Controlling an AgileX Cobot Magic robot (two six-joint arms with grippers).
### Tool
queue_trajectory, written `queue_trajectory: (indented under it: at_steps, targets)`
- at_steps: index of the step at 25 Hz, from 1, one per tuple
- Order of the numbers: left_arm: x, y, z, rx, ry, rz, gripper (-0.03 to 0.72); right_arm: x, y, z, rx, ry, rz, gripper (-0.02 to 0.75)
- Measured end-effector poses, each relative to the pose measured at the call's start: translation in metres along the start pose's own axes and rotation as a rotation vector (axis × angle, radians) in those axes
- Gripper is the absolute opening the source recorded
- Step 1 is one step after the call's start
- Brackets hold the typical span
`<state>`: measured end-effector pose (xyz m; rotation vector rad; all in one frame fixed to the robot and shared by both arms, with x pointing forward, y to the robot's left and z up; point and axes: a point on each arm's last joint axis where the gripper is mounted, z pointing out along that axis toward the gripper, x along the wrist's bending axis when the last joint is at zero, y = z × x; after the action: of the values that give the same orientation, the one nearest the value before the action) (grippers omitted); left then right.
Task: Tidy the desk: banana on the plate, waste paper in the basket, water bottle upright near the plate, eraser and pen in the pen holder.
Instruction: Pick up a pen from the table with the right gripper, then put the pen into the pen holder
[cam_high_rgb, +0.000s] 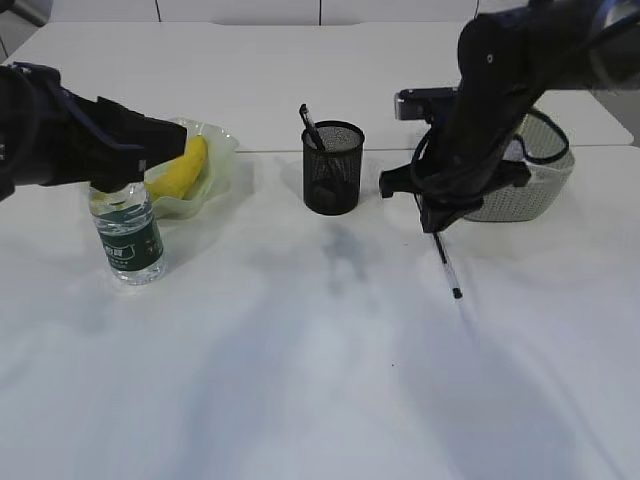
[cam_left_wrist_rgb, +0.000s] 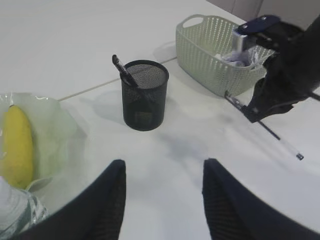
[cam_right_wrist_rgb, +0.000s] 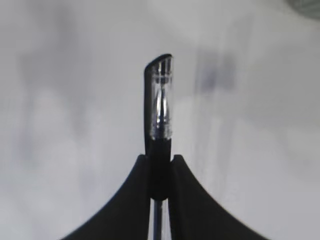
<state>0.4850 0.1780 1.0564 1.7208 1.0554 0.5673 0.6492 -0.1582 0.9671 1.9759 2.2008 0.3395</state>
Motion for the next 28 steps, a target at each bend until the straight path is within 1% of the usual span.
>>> queue_trajectory:
  at_steps: [8, 15, 21, 24, 28]
  targets:
    - [0.004, 0.001, -0.002, -0.003, 0.051, -0.005, 0.355, -0.002, 0.004, -0.064, -0.144, 0.018, -0.081, 0.042]
    - [0.008, 0.012, -0.020, -0.060, 0.121, -0.012, 0.355, -0.003, 0.005, -0.112, -0.309, 0.039, -0.144, 0.041]
    - [0.010, 0.022, -0.039, -0.120, 0.181, -0.029, 0.355, -0.003, 0.010, -0.131, -0.427, 0.048, -0.189, 0.041]
    - [0.014, 0.024, -0.047, -0.135, 0.239, -0.036, 0.355, 0.000, 0.014, -0.133, -0.479, 0.069, -0.204, 0.041]
    - [0.019, 0.026, -0.055, -0.148, 0.311, -0.050, 0.355, 0.004, 0.021, -0.138, -0.578, 0.098, -0.220, 0.041]
